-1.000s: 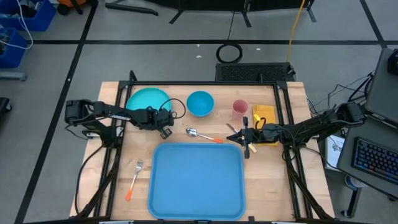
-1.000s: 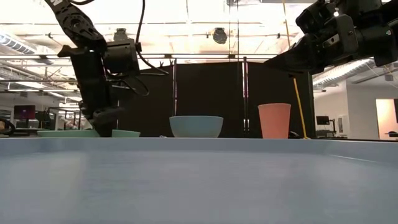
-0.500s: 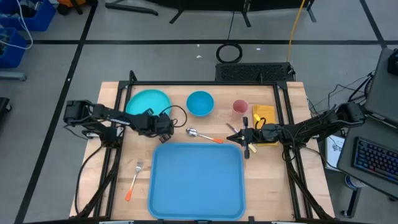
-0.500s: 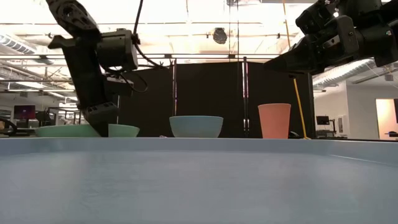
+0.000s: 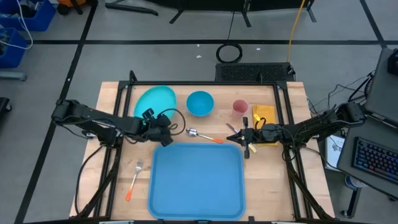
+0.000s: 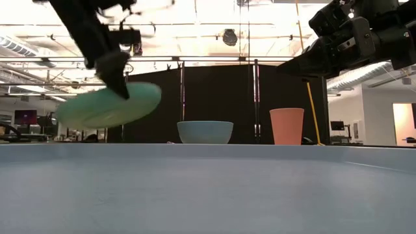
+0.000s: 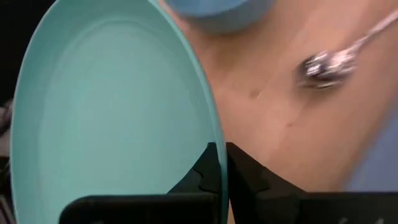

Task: Set up tray
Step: Put the green plate on the blue tray

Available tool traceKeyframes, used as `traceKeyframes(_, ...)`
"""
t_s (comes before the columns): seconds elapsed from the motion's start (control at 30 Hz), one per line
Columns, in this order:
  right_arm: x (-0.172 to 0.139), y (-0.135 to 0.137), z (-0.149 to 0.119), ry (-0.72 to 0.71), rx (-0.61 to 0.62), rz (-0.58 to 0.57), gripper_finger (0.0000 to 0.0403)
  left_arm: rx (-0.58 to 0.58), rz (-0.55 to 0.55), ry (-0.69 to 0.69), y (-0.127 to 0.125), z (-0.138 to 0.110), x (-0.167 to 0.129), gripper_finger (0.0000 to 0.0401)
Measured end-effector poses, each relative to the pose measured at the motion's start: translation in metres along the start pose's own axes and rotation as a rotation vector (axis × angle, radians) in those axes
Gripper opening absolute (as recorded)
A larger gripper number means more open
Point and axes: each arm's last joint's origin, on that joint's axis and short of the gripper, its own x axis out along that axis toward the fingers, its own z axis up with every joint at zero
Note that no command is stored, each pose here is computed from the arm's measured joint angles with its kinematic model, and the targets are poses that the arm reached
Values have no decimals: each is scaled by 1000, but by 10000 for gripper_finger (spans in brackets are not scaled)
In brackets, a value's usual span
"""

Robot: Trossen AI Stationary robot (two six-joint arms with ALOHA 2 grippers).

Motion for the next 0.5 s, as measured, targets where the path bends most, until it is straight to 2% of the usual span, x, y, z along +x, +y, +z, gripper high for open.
traceKeyframes(0.23,0,0,1,-7,1,0,0,68,-104,-147,-27,19,-42,8)
traceKeyframes(0.5,0,0,1,-7,0,0,0,195,-241,-310,-58,14,-81,8)
